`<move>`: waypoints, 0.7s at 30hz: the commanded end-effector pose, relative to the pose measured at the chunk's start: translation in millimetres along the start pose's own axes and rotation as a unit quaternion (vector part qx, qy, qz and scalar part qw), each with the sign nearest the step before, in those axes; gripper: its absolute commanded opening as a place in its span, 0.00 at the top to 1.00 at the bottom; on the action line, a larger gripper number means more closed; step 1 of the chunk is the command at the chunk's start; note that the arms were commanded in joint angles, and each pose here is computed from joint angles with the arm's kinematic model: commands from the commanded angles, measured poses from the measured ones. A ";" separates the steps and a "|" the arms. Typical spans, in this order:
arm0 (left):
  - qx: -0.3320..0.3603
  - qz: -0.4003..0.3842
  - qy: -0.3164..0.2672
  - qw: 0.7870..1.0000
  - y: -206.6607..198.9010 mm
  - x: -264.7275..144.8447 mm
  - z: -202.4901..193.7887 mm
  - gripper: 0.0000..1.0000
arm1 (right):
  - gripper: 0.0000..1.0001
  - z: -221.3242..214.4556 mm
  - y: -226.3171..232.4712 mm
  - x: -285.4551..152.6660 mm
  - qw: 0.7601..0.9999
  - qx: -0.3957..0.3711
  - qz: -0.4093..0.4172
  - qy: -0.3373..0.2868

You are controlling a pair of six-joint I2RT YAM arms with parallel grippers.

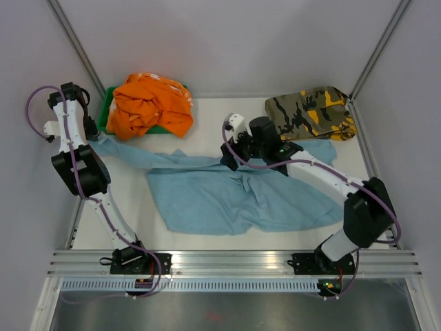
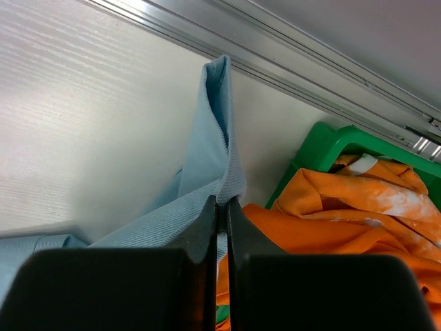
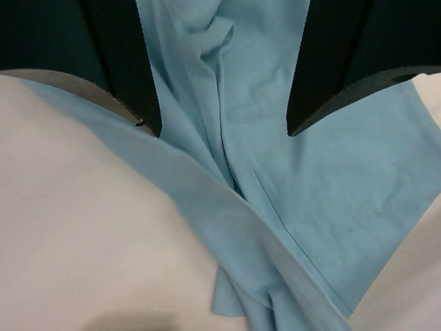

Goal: Fold and stack the trousers
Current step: Flatten the trousers out

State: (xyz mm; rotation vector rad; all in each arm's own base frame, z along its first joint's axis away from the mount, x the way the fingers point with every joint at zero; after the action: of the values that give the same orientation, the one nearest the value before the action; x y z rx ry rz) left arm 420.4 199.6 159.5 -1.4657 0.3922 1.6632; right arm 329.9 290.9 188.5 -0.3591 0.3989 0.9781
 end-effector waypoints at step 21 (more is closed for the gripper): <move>0.054 0.065 -0.064 0.994 35.7 -3.5 33.1 0.98 | 0.26 6.1 70.5 136.3 0.961 -0.225 0.161 0.022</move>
State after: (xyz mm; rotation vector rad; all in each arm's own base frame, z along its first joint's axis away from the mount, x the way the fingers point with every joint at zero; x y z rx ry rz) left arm 415.2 206.9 159.9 -1.3971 0.3804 1.6762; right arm 339.0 415.1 120.0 -0.7419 0.3304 1.3346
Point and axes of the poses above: each gripper's point midway between its finger pads, its own x axis out along the fingers, its own y axis along the line the jaws close on, z = x × y, the point moved 1 cm from there along -x, back along the fingers, and after that the axes turned 12 degrees about -x, right-handed, at the moved point
